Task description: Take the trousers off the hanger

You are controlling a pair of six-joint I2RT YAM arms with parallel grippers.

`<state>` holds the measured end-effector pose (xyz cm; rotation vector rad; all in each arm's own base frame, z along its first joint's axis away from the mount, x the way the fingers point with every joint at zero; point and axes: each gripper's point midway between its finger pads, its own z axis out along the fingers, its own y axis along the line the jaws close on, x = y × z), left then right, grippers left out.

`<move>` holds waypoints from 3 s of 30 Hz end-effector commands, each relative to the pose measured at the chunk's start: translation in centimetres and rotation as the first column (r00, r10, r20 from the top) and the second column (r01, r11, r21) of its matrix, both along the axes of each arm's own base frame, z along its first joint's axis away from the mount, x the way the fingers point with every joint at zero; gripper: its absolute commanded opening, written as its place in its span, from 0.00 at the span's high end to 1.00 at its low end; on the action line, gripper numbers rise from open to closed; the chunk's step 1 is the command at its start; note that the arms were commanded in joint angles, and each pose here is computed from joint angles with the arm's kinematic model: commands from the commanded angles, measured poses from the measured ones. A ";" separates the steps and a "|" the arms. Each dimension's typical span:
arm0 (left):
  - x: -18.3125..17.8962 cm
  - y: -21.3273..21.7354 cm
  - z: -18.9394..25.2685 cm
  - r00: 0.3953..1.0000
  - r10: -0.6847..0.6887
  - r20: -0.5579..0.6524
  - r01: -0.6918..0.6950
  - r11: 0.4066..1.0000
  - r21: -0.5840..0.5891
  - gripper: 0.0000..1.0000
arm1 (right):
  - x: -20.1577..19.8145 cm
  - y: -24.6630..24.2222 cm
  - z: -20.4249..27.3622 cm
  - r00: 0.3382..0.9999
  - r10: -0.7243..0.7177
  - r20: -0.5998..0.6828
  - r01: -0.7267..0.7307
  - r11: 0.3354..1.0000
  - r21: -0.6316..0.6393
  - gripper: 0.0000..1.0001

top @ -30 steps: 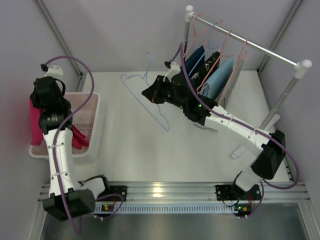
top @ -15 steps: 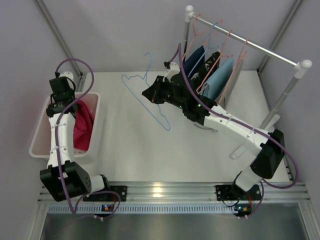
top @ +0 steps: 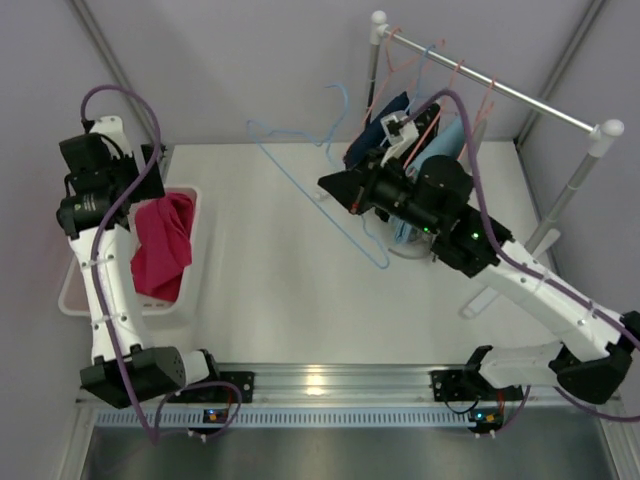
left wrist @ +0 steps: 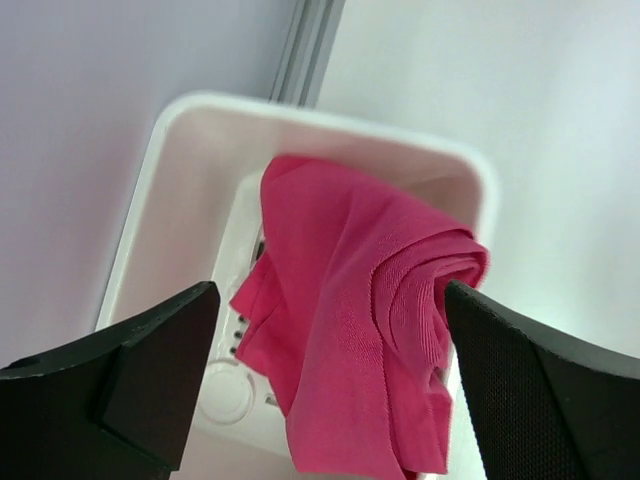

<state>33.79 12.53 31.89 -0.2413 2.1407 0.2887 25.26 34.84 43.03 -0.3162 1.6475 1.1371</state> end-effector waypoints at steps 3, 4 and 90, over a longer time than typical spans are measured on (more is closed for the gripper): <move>-2.9 -5.3 10.1 0.943 -0.200 0.266 0.207 0.978 0.002 0.01 | -3.7 -6.3 5.2 0.975 -0.035 0.219 0.026 0.999 0.043 1.00; -3.0 -6.1 10.7 0.929 -0.236 0.285 0.247 0.969 -0.001 0.01 | -4.0 -7.0 5.5 0.971 -0.051 0.235 0.042 0.998 0.045 1.00; -3.8 -10.4 8.3 0.830 -0.365 0.422 0.423 0.905 -0.049 0.01 | 7.2 -37.5 -5.0 0.341 -0.905 0.252 0.889 0.224 -0.400 1.00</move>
